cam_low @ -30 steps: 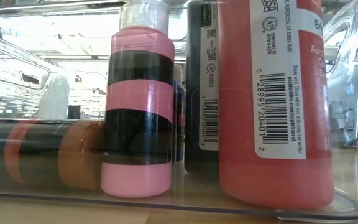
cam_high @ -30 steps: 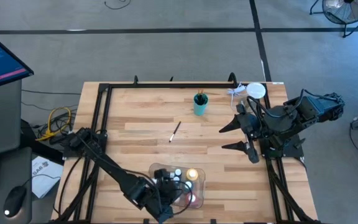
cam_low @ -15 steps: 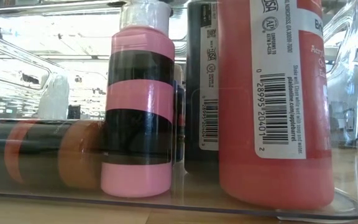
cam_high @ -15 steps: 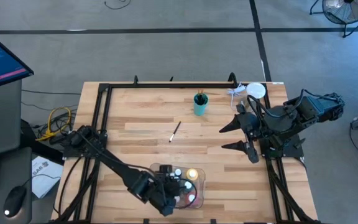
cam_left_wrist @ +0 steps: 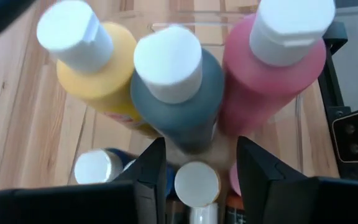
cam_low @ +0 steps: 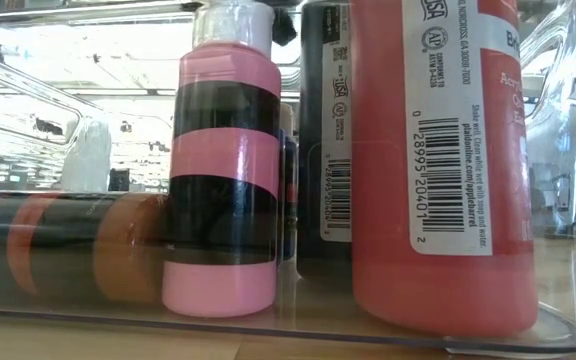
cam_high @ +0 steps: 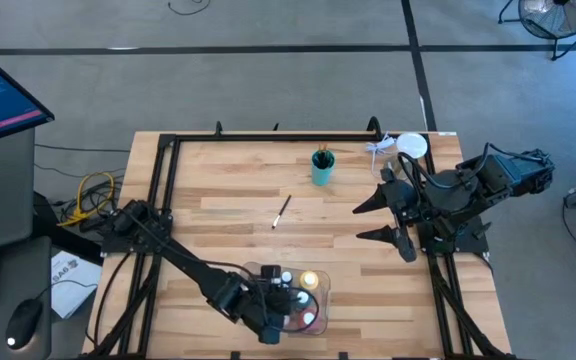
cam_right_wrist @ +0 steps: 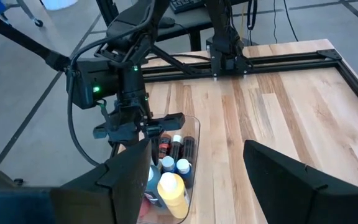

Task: Pick & Place Paint Supplies
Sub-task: Adjust the paint bottles

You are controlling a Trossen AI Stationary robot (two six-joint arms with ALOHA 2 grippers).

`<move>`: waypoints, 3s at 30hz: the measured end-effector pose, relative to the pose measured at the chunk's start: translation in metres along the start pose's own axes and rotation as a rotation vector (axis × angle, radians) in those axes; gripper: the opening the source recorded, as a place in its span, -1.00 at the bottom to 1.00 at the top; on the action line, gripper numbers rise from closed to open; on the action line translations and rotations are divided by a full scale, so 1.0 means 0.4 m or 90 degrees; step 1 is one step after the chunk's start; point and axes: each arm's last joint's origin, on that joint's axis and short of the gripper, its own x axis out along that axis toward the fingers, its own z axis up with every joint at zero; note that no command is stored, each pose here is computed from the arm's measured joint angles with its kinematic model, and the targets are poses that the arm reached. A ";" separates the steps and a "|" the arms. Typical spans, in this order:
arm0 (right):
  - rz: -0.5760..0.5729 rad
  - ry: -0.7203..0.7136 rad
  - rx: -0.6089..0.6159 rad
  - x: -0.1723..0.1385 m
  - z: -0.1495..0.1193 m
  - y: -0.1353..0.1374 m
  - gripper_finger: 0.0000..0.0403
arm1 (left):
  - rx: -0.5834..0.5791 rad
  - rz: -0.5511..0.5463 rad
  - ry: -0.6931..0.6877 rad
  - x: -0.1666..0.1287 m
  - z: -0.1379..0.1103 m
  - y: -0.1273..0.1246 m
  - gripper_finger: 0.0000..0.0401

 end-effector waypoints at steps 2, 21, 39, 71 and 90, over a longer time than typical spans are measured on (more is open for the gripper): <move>0.000 0.000 0.000 0.000 0.000 0.000 0.24 | 0.008 -0.002 -0.005 0.001 0.003 0.000 -0.49; -0.002 0.005 -0.002 0.000 -0.002 -0.001 0.24 | 0.014 -0.024 -0.009 0.017 0.019 0.024 -0.49; -0.002 0.005 -0.002 0.000 -0.002 -0.001 0.24 | -0.014 -0.064 -0.014 0.049 -0.007 0.021 -0.49; -0.013 0.034 -0.010 0.043 -0.008 0.008 0.24 | 0.012 -0.062 -0.025 0.054 0.003 0.032 -0.99; -0.013 0.035 -0.005 0.045 -0.008 0.009 0.24 | 0.016 -0.075 -0.030 0.061 0.013 0.045 -0.99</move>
